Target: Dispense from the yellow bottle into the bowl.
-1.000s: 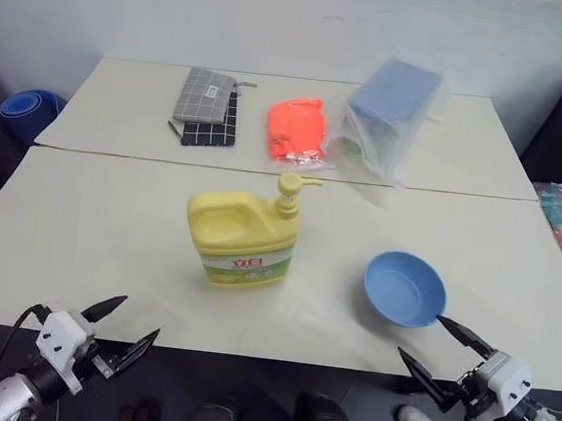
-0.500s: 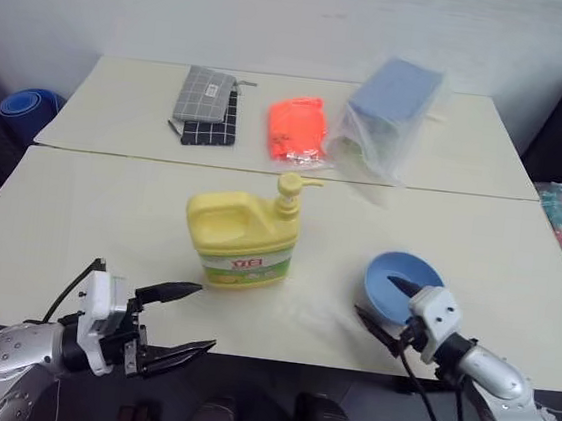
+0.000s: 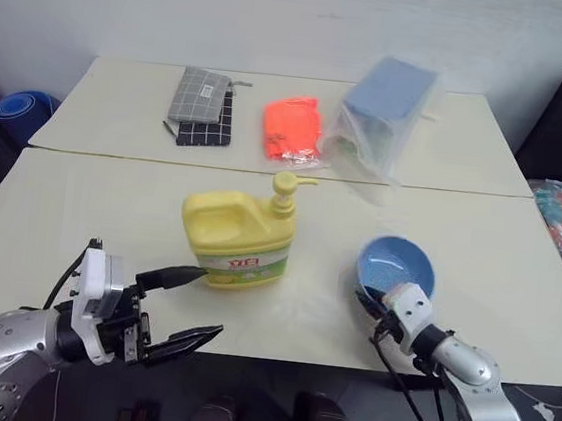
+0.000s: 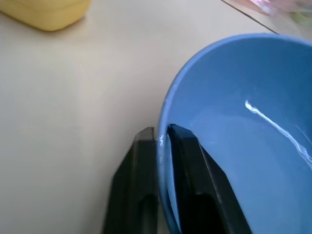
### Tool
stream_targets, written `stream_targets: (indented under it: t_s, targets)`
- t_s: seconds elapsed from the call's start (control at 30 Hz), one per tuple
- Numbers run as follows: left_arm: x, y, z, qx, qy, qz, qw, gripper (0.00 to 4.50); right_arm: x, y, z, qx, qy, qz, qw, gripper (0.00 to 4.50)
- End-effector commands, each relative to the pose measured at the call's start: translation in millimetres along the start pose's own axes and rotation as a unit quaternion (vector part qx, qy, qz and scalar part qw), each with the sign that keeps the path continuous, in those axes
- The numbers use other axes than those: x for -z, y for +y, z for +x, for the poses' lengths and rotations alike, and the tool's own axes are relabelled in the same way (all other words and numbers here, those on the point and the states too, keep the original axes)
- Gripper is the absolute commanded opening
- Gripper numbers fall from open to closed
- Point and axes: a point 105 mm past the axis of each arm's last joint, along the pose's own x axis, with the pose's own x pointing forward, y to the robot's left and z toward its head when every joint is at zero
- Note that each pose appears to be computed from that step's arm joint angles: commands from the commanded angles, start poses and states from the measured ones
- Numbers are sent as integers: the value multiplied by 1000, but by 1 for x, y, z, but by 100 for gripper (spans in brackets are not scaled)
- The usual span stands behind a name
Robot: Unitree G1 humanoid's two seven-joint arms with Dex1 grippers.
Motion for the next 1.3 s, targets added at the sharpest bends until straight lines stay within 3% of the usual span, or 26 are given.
stream_targets:
  t_s: [0.03,0.77,0.93,1.1,1.27,1.3]
  targets:
    - [-7,-5,4,8,-13,10,1000,450,-11,-2,-3,-13,-10,-19,1000,3]
    - [-16,-4,12,18,-36,8,999,450,-6,-21,-7,-15,13,-23,1000,3]
    - [-39,-8,12,26,-71,8,997,450,-10,-21,-5,-21,-2,-35,999,3]
    - [-98,-5,10,29,-145,3,989,450,-70,-26,-3,-108,-64,-120,985,3]
    - [-123,17,30,18,-142,65,988,450,-121,-41,4,-184,-74,-172,965,3]
    - [-128,21,35,19,-146,77,986,410,-130,-45,5,-195,-69,-176,962,0]
